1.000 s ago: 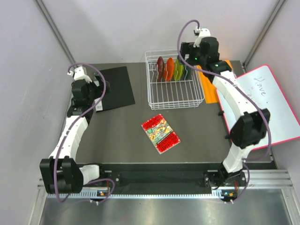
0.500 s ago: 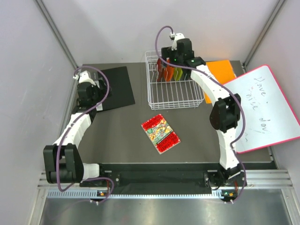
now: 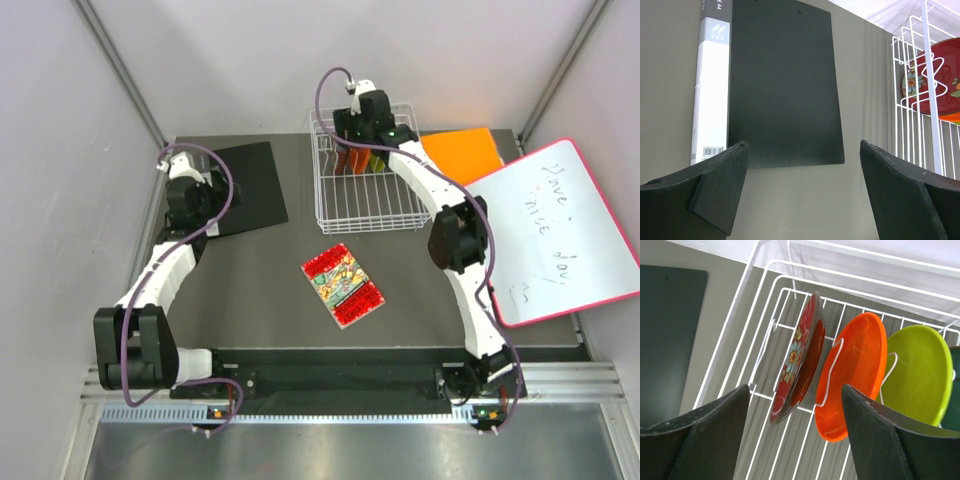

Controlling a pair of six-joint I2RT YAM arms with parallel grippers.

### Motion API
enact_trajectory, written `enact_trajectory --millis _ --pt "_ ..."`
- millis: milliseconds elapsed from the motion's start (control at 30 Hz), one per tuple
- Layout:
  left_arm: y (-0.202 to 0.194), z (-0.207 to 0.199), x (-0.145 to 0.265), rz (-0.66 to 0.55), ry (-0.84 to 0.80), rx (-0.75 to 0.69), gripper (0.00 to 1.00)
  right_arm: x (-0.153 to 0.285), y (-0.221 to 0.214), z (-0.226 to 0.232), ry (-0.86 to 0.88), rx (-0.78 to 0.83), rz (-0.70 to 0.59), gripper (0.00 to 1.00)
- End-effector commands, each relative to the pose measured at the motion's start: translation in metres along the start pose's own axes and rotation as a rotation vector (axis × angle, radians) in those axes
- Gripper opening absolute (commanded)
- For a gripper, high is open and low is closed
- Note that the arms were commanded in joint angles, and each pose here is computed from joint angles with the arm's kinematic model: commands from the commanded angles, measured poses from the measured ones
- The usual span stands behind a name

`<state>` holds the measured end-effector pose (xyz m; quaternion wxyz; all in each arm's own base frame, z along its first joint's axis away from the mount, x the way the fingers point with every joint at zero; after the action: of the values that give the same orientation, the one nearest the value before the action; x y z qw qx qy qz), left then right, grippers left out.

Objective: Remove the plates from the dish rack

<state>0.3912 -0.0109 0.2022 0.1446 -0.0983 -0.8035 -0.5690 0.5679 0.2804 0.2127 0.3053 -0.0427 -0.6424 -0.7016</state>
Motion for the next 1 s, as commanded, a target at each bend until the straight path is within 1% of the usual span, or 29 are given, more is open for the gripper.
enact_trajectory --millis 0,67,100,167,200,300,400,500,567,600,633,667,867,900,933,967 --pt "0.006 -0.007 -0.004 -0.041 -0.037 0.003 0.95 -0.012 0.012 0.003 -0.015 0.029 -0.062 0.72" --pt "0.004 -0.005 -0.006 -0.038 -0.031 0.002 0.95 -0.017 0.01 0.003 -0.014 0.037 -0.07 0.7" --pt "0.003 -0.004 -0.006 -0.036 -0.027 0.001 0.95 -0.02 0.009 0.002 -0.015 0.041 -0.07 0.65" --pt "0.001 -0.003 -0.007 -0.034 -0.023 -0.003 0.95 -0.024 0.009 0.0 -0.028 0.043 -0.083 0.61" --pt "0.002 -0.003 -0.008 -0.036 -0.027 -0.004 0.95 -0.026 0.009 -0.001 -0.031 0.045 -0.087 0.57" --pt "-0.001 -0.001 -0.009 -0.03 -0.017 -0.013 0.95 -0.032 0.008 -0.001 -0.03 0.053 -0.096 0.55" --pt "-0.003 0.001 -0.009 -0.028 -0.008 -0.016 0.95 -0.038 0.004 0.0 -0.028 0.059 -0.099 0.49" --pt "-0.004 0.002 -0.01 -0.027 -0.006 -0.018 0.95 -0.043 -0.001 0.005 -0.026 0.076 -0.101 0.48" --pt "-0.004 0.002 -0.009 -0.026 -0.006 -0.018 0.95 -0.046 -0.002 0.008 -0.031 0.094 -0.111 0.41" --pt "-0.005 0.002 -0.01 -0.023 -0.005 -0.019 0.95 -0.048 -0.005 0.012 -0.033 0.1 -0.11 0.34" --pt "-0.006 0.002 -0.009 -0.023 -0.006 -0.023 0.95 -0.048 -0.006 0.012 -0.044 0.101 -0.114 0.31" --pt "-0.006 0.003 -0.009 -0.022 -0.004 -0.024 0.95 -0.048 -0.005 0.013 -0.05 0.135 -0.118 0.26" --pt "-0.006 0.009 -0.009 -0.024 0.032 -0.039 0.95 -0.047 -0.008 0.018 -0.149 0.202 -0.137 0.09" --pt "-0.006 0.009 -0.009 -0.024 0.034 -0.039 0.95 -0.046 -0.006 0.022 -0.16 0.211 -0.155 0.08" --pt "-0.007 0.01 -0.009 -0.022 0.038 -0.04 0.95 -0.044 -0.006 0.018 -0.214 0.218 -0.162 0.05" --pt "-0.007 0.01 -0.009 -0.024 0.037 -0.04 0.95 -0.043 -0.005 0.017 -0.246 0.234 -0.173 0.0"
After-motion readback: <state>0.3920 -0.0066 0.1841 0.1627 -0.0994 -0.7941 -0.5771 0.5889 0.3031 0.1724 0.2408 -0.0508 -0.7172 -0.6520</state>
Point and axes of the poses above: each gripper's point midway between its finger pads, its own x axis back along the fingers, its own z axis along the line the jaws close on, y = z × x, the point moved 3 cm from there along x, back along the fingers, and after that the axes turned 6 degrees about -x, right-handed, at the moved point
